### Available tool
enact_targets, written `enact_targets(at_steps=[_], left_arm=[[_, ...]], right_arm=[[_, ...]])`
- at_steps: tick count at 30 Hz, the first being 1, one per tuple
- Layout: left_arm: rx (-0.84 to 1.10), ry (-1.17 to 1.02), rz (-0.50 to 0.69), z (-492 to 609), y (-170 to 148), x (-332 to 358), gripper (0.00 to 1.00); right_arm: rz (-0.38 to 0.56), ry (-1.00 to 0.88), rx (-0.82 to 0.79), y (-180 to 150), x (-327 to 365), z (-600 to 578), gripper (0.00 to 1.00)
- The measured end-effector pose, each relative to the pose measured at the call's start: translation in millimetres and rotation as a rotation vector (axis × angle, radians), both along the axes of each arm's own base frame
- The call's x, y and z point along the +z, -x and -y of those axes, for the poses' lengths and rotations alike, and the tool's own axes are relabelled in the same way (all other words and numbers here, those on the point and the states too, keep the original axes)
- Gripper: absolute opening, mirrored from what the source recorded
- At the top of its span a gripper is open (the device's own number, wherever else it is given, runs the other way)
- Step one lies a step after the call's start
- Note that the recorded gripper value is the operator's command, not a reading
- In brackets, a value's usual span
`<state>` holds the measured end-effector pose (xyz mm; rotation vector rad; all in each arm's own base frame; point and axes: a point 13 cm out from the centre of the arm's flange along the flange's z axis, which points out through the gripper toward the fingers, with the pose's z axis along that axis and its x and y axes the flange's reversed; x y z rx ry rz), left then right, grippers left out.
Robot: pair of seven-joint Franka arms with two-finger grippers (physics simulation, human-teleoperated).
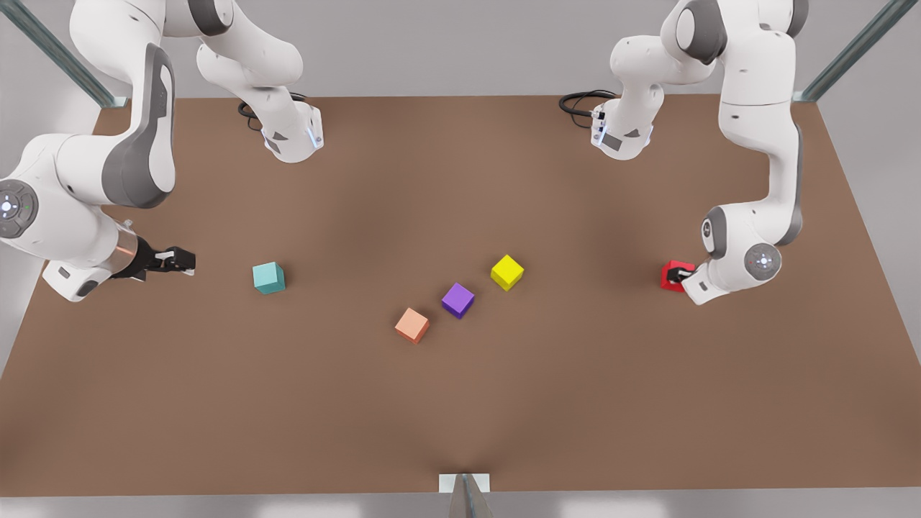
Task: Pick up red wooden cube and pass to hand red wooden cube and place in blue wooden cube
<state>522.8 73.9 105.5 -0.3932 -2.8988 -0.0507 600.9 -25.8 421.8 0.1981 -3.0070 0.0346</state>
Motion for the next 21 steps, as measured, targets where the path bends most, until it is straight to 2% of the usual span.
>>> enact_targets(at_steps=[13, 21], left_arm=[[-0.135, 0.045, -0.042, -1.0, 12.1, -29.6, 1.0], [-0.103, 0.046, -0.098, -3.4, 40.3, -50.6, 1.0]], right_arm=[[-0.003, -0.003, 0.003, 0.6, -1.6, -0.5, 1.0], [-0.005, -0.006, 0.004, 0.9, -2.1, -1.5, 1.0]])
